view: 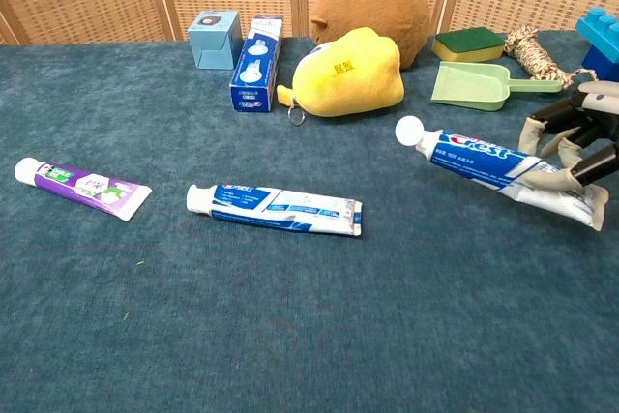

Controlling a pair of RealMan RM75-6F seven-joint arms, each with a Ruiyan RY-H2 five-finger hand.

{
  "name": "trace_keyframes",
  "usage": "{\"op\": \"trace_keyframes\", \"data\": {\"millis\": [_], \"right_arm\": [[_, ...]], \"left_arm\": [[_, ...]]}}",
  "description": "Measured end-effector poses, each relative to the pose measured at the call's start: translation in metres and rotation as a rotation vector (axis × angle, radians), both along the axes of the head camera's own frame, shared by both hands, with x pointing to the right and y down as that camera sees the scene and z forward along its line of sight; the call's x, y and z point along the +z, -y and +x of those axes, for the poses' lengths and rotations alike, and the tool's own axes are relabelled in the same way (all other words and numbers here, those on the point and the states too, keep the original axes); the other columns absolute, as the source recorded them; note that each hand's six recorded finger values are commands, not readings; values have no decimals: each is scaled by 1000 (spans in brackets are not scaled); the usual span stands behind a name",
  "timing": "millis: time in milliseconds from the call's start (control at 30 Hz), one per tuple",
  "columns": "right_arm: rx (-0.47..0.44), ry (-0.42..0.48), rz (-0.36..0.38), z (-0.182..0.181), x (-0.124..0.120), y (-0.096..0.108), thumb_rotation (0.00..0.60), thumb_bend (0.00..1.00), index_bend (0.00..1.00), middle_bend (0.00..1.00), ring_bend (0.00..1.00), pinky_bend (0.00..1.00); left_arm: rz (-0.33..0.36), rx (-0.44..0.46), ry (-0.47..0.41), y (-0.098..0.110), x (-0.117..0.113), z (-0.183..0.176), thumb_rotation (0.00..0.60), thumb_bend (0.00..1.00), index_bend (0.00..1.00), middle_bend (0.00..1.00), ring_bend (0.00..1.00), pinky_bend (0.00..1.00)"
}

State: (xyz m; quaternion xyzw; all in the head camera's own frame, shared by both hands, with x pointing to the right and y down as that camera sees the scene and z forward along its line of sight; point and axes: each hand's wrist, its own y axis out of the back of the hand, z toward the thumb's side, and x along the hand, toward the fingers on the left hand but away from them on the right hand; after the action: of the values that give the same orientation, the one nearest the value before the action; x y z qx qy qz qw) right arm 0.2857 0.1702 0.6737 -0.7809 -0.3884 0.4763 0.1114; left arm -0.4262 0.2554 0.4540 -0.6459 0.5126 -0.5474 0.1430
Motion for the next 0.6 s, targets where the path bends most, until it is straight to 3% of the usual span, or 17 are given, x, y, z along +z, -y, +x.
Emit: {"op": "trace_keyframes", "data": {"millis": [300, 600], "right_arm": [[-13, -38, 35, 2, 1, 2, 600, 201, 310, 274, 125, 190], [14, -62, 79, 17, -17, 7, 600, 185, 237, 205, 55, 188]], "left_arm": [[-10, 7, -10, 1, 7, 2, 600, 391, 261, 86, 4, 223], [0, -5, -3, 6, 10, 1, 600, 391, 258, 85, 4, 207]]}}
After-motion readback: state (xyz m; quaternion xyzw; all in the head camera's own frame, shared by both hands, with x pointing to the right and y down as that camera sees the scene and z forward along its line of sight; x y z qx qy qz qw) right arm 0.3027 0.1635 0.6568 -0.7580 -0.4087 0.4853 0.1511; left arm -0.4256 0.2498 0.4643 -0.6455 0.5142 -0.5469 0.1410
